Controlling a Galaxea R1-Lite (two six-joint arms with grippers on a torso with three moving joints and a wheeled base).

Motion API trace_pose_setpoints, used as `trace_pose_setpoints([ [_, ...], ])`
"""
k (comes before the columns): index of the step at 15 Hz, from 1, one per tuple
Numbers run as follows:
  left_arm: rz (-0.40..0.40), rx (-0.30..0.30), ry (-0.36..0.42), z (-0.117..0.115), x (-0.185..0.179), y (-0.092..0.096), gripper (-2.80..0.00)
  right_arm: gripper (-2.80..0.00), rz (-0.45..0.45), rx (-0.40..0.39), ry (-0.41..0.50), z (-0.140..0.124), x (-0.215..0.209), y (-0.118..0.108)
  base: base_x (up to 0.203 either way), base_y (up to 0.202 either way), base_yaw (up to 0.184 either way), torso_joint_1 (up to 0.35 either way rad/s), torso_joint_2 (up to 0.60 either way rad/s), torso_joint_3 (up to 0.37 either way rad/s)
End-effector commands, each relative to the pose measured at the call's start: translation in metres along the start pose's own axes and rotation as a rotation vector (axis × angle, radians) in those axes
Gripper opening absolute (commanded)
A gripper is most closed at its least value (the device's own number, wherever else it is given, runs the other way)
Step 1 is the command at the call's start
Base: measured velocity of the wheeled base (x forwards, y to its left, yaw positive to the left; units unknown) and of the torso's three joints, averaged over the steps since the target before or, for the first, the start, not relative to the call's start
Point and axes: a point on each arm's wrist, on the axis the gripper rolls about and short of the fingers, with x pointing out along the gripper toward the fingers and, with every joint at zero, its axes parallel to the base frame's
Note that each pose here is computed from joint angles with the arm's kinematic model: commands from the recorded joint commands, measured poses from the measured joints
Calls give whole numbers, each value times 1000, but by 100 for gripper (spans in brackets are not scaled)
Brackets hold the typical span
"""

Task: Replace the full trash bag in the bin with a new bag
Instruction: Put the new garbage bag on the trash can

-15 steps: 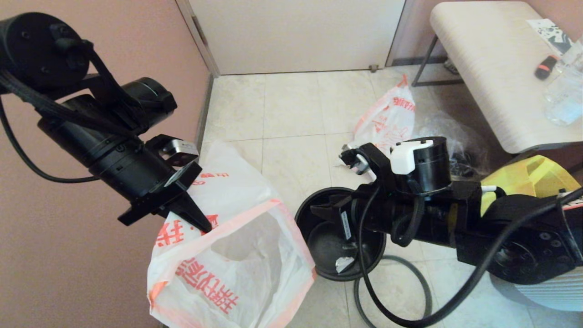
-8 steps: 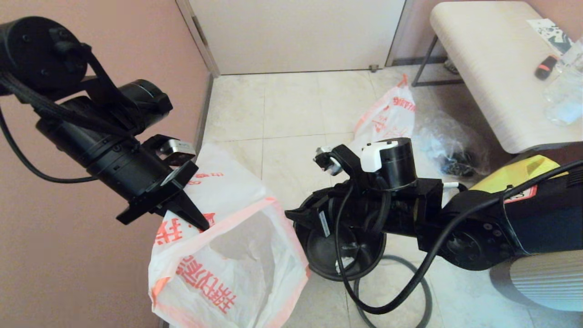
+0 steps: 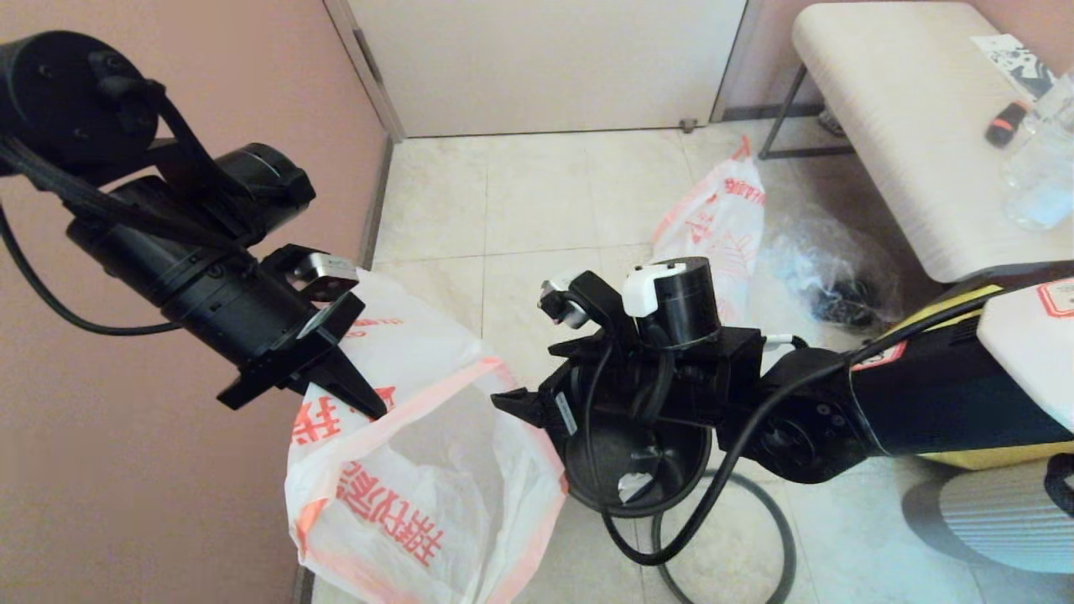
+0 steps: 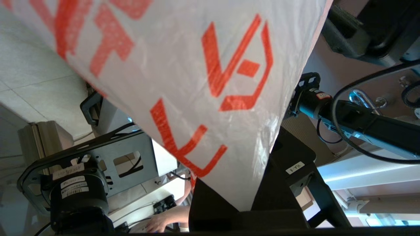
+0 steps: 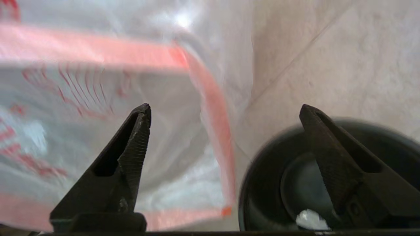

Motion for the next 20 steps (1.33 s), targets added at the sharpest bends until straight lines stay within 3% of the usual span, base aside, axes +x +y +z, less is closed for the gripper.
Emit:
trace_pose_setpoints([
  [1, -1, -4, 8, -2, 0, 0, -280, 0, 15, -9, -22, 4, 13, 4, 0, 0, 0, 0, 0, 0],
  [5, 0, -14, 2, -3, -4, 3, -280, 0, 17, -41, -87, 18, 37, 3, 0, 0, 0, 0, 0, 0],
  [9, -48, 19, -6, -10, -16, 8, -280, 0, 41, -73, -8, 6, 49, 10, 0, 0, 0, 0, 0, 0],
  [18, -79, 24, -12, -12, -21, 13, -280, 0, 83, -87, -16, 8, 60, 22, 0, 0, 0, 0, 0, 0],
  [19, -76, 18, -6, -12, -21, 14, -280, -280, 90, -86, -14, 8, 60, 23, 0, 0, 0, 0, 0, 0],
  [20, -76, 13, -4, -11, -21, 15, -280, -280, 91, -81, -9, 8, 60, 23, 0, 0, 0, 0, 0, 0],
])
